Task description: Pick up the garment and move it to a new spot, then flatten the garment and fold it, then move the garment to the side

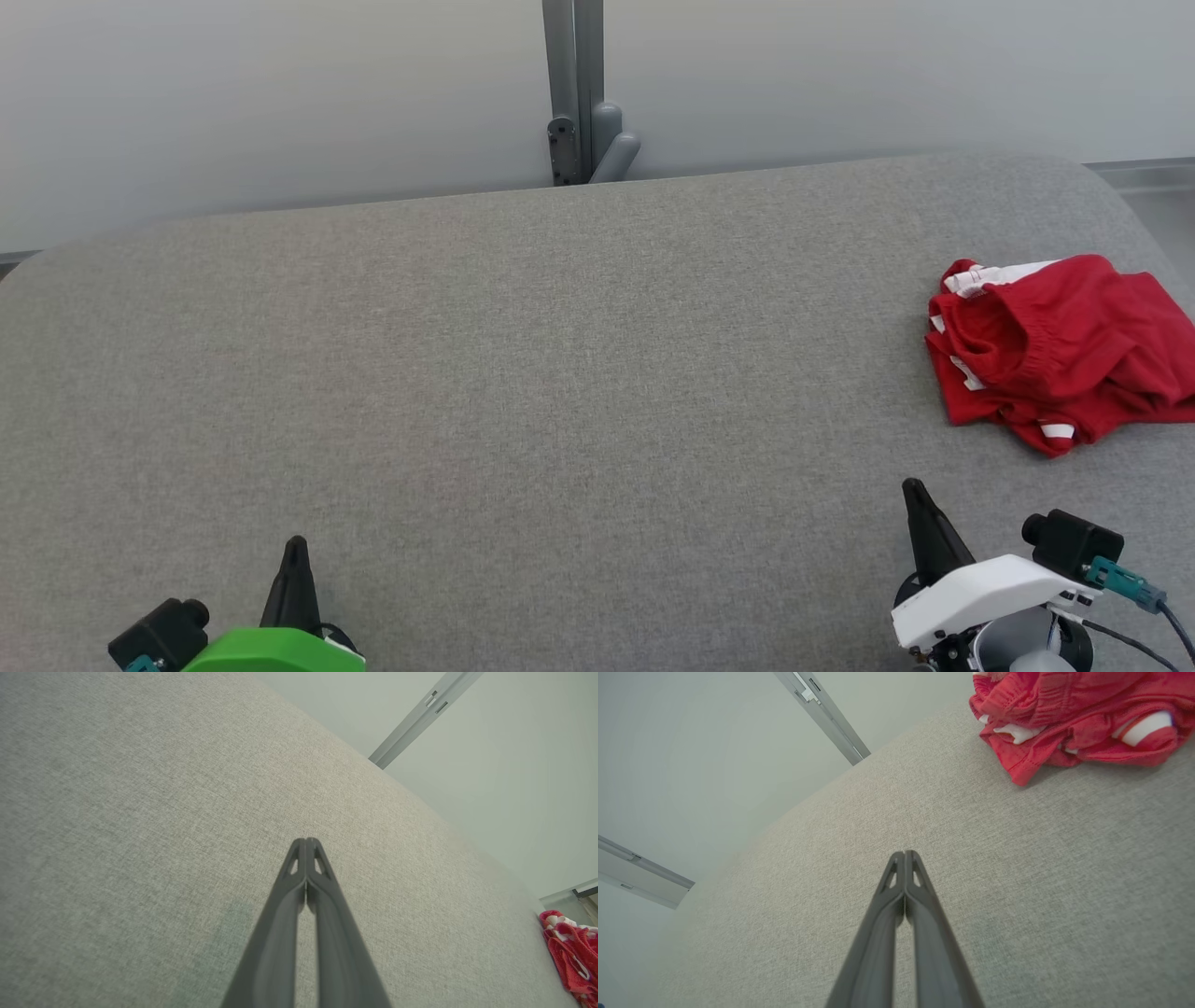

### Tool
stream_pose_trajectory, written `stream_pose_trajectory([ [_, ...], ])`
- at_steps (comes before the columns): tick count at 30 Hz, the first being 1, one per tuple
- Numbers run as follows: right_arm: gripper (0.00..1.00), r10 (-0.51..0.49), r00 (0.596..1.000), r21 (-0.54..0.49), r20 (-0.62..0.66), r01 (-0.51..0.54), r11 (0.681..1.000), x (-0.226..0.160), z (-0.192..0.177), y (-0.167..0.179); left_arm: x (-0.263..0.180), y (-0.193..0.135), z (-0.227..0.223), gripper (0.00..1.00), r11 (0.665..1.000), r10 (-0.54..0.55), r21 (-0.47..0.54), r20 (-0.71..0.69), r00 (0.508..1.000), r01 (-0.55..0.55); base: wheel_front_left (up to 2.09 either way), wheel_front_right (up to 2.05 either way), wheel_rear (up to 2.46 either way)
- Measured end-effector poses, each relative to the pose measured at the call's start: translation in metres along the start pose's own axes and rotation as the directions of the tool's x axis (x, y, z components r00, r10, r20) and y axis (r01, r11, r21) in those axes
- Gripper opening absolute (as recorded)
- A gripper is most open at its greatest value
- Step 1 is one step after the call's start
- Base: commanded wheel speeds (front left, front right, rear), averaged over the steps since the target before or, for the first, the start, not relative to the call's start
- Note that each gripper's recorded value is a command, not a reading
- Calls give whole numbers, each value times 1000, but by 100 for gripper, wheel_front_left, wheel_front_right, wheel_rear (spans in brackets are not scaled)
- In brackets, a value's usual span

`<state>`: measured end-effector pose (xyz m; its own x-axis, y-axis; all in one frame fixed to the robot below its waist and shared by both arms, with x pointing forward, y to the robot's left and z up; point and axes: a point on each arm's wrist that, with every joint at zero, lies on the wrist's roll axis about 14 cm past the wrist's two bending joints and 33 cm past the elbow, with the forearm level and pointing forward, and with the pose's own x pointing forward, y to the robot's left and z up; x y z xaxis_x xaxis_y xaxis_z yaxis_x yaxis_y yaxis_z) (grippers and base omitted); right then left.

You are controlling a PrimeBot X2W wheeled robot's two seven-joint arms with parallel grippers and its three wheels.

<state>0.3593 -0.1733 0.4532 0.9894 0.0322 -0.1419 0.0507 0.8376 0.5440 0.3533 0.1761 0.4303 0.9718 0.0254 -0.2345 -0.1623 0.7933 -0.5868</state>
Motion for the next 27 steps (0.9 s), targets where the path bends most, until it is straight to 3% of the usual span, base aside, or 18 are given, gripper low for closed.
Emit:
stream_pose_trajectory([
  [12,0,-18,1000,175,15,15,984,3,10,-3,4,-3,9,0,986,-4,-167,5,1000,5,0,0,0],
  [27,0,-23,999,349,32,10,937,7,21,-3,8,-9,22,0,945,-27,-325,27,999,34,0,0,0],
])
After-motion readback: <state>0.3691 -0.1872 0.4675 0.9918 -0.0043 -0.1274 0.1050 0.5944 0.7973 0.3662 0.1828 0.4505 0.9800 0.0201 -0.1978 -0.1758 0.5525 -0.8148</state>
